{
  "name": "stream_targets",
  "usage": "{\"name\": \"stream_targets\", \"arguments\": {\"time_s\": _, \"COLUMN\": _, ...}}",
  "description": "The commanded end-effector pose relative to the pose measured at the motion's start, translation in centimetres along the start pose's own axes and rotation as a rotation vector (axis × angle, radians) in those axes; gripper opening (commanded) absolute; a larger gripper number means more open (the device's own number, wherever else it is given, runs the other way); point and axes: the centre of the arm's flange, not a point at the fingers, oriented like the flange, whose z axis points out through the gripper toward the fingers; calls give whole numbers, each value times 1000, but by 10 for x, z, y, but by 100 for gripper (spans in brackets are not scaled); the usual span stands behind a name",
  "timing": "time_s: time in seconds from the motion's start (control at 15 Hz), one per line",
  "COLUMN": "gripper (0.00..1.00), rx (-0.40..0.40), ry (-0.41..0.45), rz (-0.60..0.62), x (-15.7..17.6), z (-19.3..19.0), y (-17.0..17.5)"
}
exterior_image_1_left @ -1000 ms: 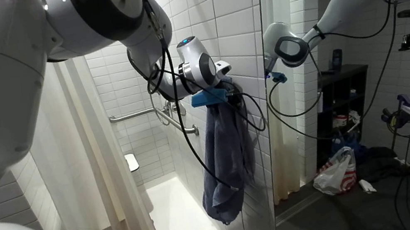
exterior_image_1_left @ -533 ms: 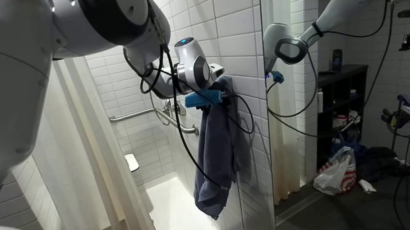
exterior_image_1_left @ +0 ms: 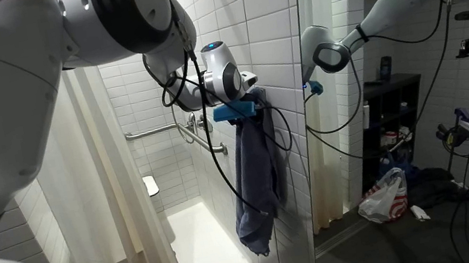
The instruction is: Move the towel to the left.
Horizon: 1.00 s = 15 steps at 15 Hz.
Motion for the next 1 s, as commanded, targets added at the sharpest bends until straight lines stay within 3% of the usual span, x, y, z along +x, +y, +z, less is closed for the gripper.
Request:
{"name": "stream_targets", "arguments": {"time_s": 0.0, "gripper": 28, "rx": -3, "ry": -3, "rz": -9, "x": 5, "z": -1, "y": 5}}
{"name": "stream_targets", "arguments": {"time_s": 0.27, "gripper": 1, "rx": -5, "ry": -11, "rz": 7, "x": 3, "z": -3, "y": 11}}
{"name": "stream_targets", "arguments": {"time_s": 0.6, "gripper": 2, "rx": -24, "ry": -20, "rz": 15, "x": -2, "z": -16, "y": 18}}
{"name": "stream_targets", "arguments": {"time_s": 0.93, "gripper": 2, "rx": -61, "ry": -38, "rz": -24, "x": -8, "z": -53, "y": 20}}
